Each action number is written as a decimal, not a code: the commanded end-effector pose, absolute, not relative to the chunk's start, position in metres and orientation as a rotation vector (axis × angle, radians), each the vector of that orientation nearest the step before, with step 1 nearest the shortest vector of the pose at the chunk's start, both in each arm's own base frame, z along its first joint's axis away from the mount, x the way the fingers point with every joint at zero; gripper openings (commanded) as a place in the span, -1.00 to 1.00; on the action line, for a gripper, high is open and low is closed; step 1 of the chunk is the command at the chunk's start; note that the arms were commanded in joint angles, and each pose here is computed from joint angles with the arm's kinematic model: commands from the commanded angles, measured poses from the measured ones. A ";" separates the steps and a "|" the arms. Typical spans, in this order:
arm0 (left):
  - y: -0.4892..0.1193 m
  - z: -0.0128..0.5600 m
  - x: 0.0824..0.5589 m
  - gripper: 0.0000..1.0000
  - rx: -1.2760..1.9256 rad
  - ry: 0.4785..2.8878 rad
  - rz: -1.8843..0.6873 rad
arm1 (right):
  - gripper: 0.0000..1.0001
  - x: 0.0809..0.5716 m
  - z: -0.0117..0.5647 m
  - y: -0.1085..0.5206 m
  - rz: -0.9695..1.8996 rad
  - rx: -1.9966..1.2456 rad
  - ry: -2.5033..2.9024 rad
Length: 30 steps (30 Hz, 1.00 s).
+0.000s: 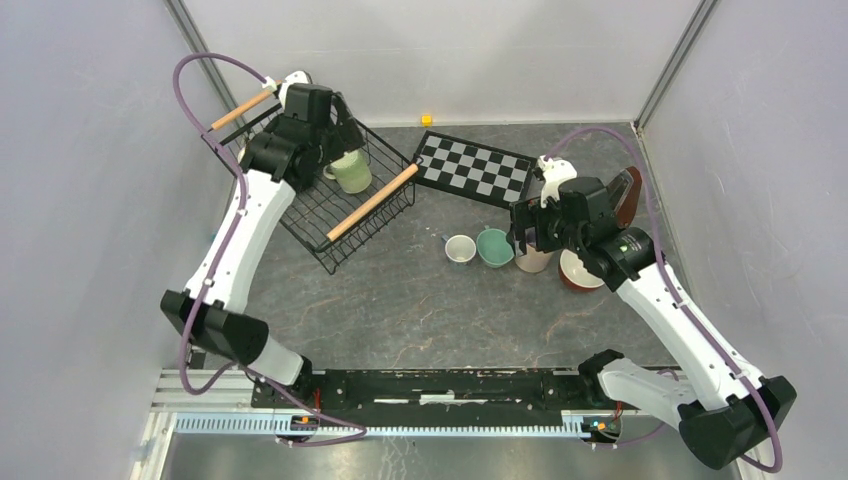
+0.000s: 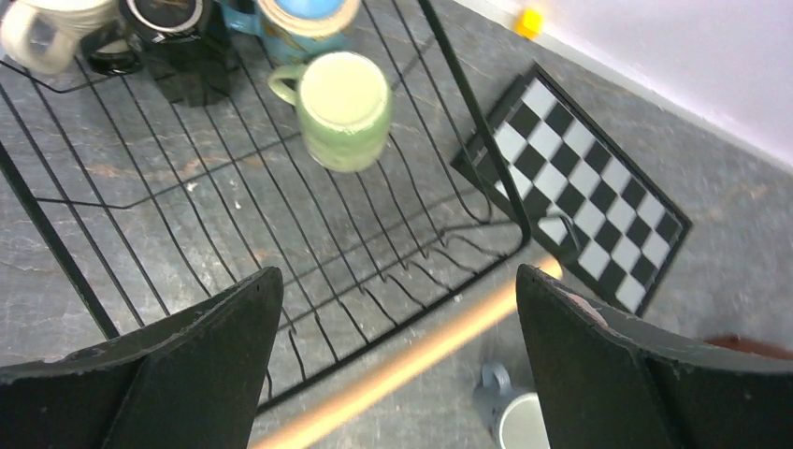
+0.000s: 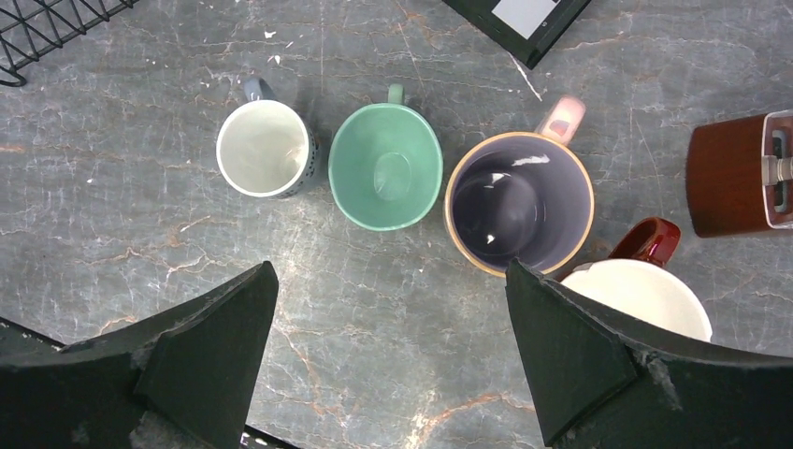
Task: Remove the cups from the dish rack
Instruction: Unload the cup from the dish rack.
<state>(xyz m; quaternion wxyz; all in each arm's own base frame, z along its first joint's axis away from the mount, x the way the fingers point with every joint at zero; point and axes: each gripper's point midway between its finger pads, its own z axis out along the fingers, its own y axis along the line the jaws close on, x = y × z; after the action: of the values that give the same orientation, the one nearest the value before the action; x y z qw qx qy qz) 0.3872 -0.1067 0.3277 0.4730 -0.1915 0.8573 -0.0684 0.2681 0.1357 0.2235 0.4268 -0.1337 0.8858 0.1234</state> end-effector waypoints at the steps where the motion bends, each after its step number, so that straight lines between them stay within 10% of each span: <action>1: -0.084 0.329 0.425 1.00 -0.626 2.042 -0.164 | 0.96 0.277 0.249 0.145 0.350 -0.342 2.132; 30: -0.049 0.167 0.553 1.00 -1.016 2.186 0.080 | 0.96 0.275 0.246 0.141 0.302 -0.364 2.180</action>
<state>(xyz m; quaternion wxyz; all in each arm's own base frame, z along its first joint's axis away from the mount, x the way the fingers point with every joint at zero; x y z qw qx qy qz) 0.5504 -0.0582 0.1670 0.3549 -0.3575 0.8637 0.0176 0.2695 0.1388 0.2300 0.4190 -0.1398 0.8890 0.1210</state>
